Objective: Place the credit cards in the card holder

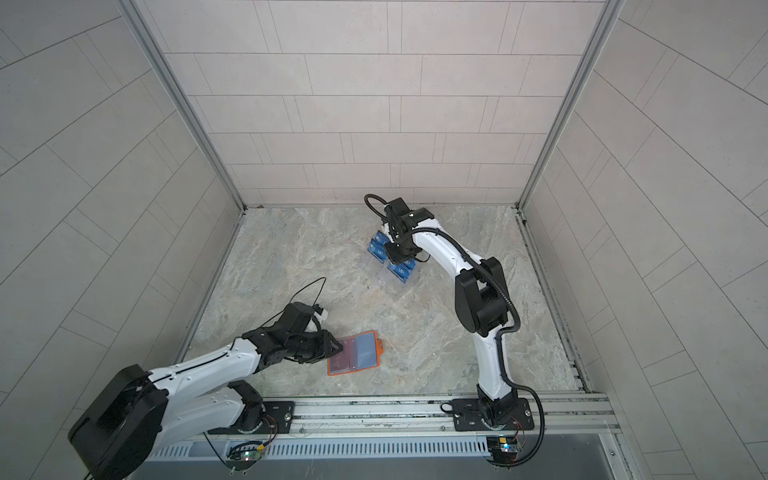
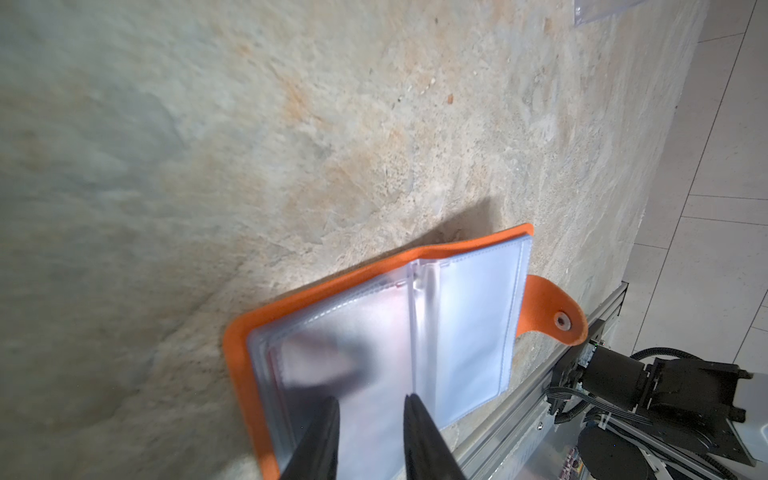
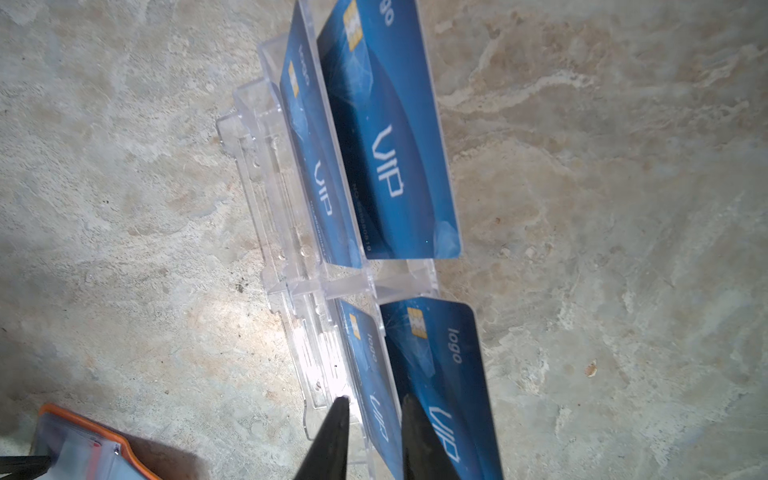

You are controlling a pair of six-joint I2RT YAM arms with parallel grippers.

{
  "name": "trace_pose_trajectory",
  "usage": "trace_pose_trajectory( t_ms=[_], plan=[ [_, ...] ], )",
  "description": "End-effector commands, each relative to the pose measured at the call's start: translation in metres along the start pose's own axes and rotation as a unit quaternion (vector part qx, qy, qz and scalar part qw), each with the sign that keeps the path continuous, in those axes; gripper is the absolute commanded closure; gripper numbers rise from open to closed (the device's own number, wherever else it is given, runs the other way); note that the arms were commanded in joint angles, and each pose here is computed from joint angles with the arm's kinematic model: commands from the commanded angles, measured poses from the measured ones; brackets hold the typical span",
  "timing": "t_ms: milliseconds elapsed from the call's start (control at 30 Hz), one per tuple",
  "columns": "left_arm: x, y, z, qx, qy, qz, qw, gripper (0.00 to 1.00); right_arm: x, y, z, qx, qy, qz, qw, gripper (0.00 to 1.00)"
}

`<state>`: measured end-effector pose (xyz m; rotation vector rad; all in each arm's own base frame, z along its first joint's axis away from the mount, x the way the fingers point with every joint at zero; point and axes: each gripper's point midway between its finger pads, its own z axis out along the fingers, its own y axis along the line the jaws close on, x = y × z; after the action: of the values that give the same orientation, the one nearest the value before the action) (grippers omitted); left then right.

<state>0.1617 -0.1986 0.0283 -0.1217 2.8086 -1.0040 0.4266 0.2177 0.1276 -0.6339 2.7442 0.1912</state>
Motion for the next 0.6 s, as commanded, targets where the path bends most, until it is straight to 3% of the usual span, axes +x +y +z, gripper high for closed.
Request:
trace_pose_trajectory(
  t_ms=[0, 567],
  plan=[
    [0.0057, 0.0118, 0.0001, -0.022, 0.007, -0.008, 1.000, 0.68, 0.0047, -0.0022, 0.0018, 0.002, 0.016, -0.011, 1.000, 0.74],
    [0.0053, 0.0119, -0.0006, -0.026, 0.008, -0.006, 1.000, 0.67, 0.0088, 0.0040, 0.0091, -0.017, 0.025, -0.012, 0.999, 0.77]
  ],
)
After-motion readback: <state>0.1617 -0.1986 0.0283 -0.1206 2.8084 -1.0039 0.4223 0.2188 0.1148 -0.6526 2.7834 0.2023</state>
